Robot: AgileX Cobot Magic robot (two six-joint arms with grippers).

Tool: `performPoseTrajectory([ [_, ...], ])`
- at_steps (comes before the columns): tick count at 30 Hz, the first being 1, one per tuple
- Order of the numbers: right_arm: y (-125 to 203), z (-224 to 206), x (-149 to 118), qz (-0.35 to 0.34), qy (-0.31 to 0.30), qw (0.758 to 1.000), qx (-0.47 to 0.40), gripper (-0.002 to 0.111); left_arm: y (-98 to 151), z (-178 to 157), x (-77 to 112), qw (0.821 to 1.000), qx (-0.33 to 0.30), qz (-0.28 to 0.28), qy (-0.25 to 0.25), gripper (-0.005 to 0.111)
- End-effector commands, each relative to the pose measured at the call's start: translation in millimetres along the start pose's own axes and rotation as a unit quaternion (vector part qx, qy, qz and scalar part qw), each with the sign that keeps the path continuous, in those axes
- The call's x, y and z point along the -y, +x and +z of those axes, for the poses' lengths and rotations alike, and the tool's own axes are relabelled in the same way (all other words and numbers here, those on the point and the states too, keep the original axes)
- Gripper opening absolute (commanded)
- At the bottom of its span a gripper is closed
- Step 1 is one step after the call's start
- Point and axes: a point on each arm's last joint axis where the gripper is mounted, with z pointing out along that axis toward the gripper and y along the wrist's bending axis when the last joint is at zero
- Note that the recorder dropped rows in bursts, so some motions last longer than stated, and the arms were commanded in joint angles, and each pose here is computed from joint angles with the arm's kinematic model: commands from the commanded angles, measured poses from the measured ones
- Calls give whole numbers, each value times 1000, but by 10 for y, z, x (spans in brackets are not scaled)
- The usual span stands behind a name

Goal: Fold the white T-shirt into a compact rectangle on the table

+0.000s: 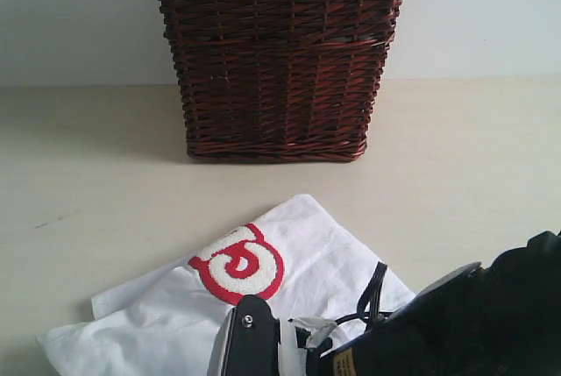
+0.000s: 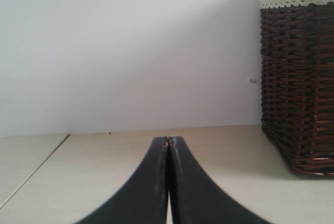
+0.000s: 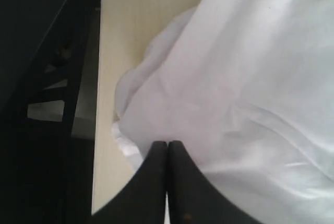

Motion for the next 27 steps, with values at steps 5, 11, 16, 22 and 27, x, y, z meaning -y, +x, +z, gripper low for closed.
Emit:
performPoseTrajectory([
  [5,-190,2,64,-26,18,999,32,0,-2,-5,-1,1000,3,-5,-1,0],
  [11,-94,192,332,6,89,995,-53,0,-2,-5,-1,1000,3,-5,-1,0],
  [16,-104,105,45,9,-49,995,-82,0,-2,-5,-1,1000,3,-5,-1,0],
  [22,-677,-157,248,-43,88,995,-4,0,-2,-5,-1,1000,3,-5,-1,0],
  [27,-579,-282,942,-71,339,935,-75,0,-2,-5,-1,1000,3,-5,-1,0],
])
